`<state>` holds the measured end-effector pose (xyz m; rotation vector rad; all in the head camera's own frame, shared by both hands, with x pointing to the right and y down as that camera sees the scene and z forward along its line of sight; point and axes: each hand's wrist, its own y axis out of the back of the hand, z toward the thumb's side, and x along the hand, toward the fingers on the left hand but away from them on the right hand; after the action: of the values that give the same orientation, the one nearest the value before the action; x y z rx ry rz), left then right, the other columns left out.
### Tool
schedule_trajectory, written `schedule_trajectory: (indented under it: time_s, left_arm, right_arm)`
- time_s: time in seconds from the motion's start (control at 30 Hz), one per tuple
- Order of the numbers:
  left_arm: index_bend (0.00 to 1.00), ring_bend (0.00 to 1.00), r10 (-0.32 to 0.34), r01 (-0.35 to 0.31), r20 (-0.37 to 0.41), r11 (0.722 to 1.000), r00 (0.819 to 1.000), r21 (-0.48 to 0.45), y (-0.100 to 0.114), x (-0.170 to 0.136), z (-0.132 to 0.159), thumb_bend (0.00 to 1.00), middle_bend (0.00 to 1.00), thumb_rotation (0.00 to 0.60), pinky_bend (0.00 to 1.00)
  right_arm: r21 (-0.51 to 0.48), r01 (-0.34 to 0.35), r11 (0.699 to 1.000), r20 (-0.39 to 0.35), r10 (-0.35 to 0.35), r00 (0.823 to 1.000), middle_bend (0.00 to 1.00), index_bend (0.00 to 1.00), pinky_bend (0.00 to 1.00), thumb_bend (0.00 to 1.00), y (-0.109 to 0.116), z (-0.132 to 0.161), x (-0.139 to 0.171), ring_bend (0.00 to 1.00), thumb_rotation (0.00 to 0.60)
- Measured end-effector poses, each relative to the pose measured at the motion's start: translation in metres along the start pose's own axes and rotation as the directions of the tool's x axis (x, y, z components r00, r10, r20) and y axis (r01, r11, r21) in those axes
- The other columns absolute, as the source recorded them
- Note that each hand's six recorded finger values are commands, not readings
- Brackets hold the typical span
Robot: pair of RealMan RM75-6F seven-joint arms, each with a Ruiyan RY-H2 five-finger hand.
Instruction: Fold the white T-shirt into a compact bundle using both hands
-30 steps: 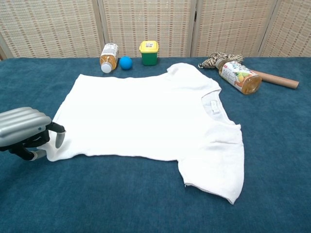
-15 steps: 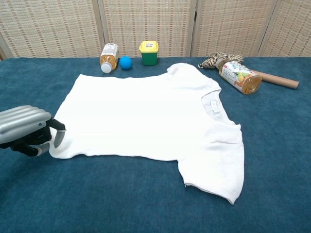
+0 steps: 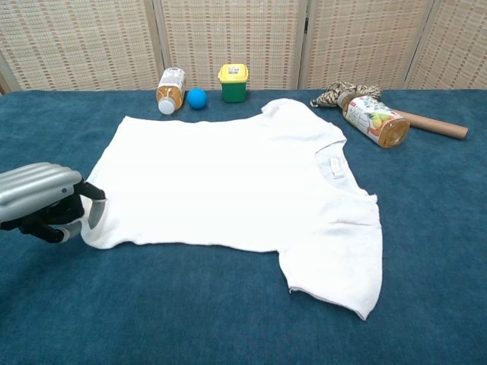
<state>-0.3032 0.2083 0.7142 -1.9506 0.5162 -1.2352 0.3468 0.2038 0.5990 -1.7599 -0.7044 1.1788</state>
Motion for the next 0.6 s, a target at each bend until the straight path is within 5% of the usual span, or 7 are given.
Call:
schedule_trajectory:
  time_s: [0.2, 0.6]
  left_arm:
    - [0.65, 0.88, -0.011, 0.011, -0.009, 1.0, 1.0, -0.005, -0.001, -0.004, -0.002, 0.58, 0.98, 0.6, 0.97]
    - [0.65, 0.88, -0.027, 0.026, -0.032, 1.0, 0.999, -0.014, -0.003, -0.009, -0.004, 0.58, 0.98, 0.6, 0.97]
  right_arm:
    - [0.011, -0.071, 0.997, -0.1, 0.072, 0.992, 0.89, 0.4, 0.97, 0.21, -0.032, 0.025, -0.03, 0.95, 0.6]
    - [0.023, -0.191, 0.981, -0.174, 0.192, 0.966, 0.89, 0.45, 0.98, 0.26, -0.085, 0.051, -0.062, 0.97, 0.6]
